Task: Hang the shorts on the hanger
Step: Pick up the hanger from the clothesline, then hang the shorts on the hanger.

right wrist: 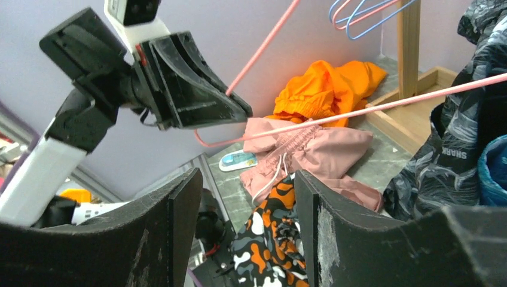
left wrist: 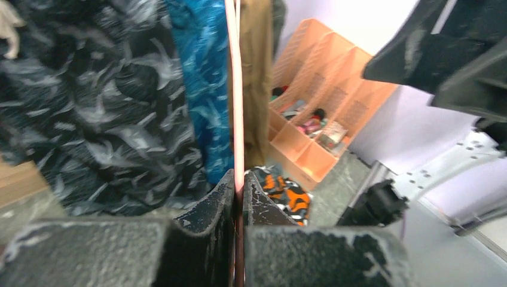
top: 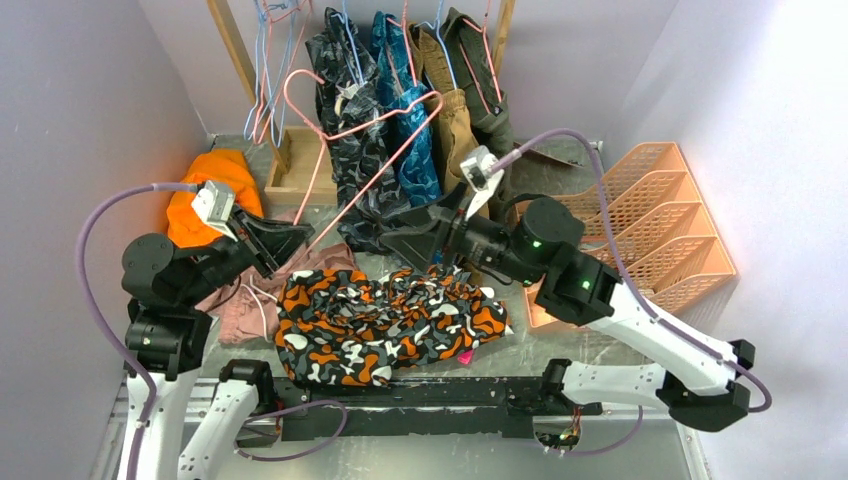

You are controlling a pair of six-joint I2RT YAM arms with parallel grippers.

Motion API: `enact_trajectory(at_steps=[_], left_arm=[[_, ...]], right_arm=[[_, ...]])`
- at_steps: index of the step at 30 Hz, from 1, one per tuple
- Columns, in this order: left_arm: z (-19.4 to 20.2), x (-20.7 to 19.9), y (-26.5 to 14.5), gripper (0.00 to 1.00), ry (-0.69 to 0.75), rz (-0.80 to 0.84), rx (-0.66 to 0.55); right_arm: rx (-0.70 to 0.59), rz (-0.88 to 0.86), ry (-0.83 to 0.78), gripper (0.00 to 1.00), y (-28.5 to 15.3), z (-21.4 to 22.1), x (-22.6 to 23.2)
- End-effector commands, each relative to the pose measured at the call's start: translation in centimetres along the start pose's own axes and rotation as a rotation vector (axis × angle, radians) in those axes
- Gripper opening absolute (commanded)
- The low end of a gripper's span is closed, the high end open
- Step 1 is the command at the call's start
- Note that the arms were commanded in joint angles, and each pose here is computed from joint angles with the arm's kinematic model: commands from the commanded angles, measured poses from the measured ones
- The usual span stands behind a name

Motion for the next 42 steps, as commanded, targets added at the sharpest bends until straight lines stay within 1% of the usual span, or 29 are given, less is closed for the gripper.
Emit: enact_trajectory(at_steps=[1,3,5,7,11,14,16,22,25,28,32,36,39,42], left_arm=[[1.6,3.3,-0.5,0.07,0.059,-0.192,-0.019],[2.2,4.0,-0.6,0.07,0.066,-0.221,-0.025],[2.6,4.0,-0.7,0.07,0.070,-0.217,-0.039],[2.8,3.8,-0.9,0.07,0.072,-0.202,-0.056],[3.3,3.6,-1.2,0.07,0.083,-0.188,-0.076],[3.6,3.3,-1.4,0.07,0.084,-0.169,-0.075],[3.6,2.8,-1.7,0.07,0.095,-0.154,-0.082],[3.2,1.5,-3.0,0.07,0.131,-0.162,-0.101],[3.0,0.7,-3.6,0.07,0.136,-0.154,-0.119],[2.8,-0.1,-4.1,0.07,0.139,-0.142,-0.135],[2.7,-0.6,-4.5,0.07,0.144,-0.137,-0.143],[2.6,-1.2,-5.1,0.07,0.152,-0.137,-0.152],[2.6,-1.5,-5.4,0.07,0.155,-0.135,-0.157],[2.4,-1.9,-5.6,0.07,0.156,-0.127,-0.163]], right_arm=[[-0.033,0.133,0.060,0.61,2.2,-0.8,0.4],[-0.014,0.188,0.044,0.62,3.7,0.0,1.2],[0.009,0.241,0.042,0.63,5.2,0.7,1.9],[0.020,0.278,0.074,0.64,6.6,1.3,2.0],[-0.010,0.316,0.142,0.67,8.7,2.0,1.9],[-0.031,0.365,0.165,0.68,10.2,2.3,1.5],[-0.052,0.361,0.175,0.69,10.9,2.2,1.6],[-0.094,0.261,0.197,0.69,12.5,1.7,3.2],[-0.093,0.221,0.175,0.68,13.1,1.5,4.5],[-0.088,0.219,0.147,0.68,13.8,1.7,5.6],[-0.090,0.282,0.154,0.66,14.5,1.9,5.5],[-0.127,0.337,0.178,0.62,14.3,1.8,4.9],[-0.146,0.327,0.181,0.58,14.4,1.7,5.0],[-0.143,0.301,0.196,0.52,14.9,1.7,5.5]])
Point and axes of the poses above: each gripper's point midway between its finger pads, its own y axis out along the fingers, its own x axis along the line the jaws close on, z = x × y, the point moved 5 cm from there along -y, back along the fingers, and after that the axes turned 4 degrees about -y, right-handed, at the moved point
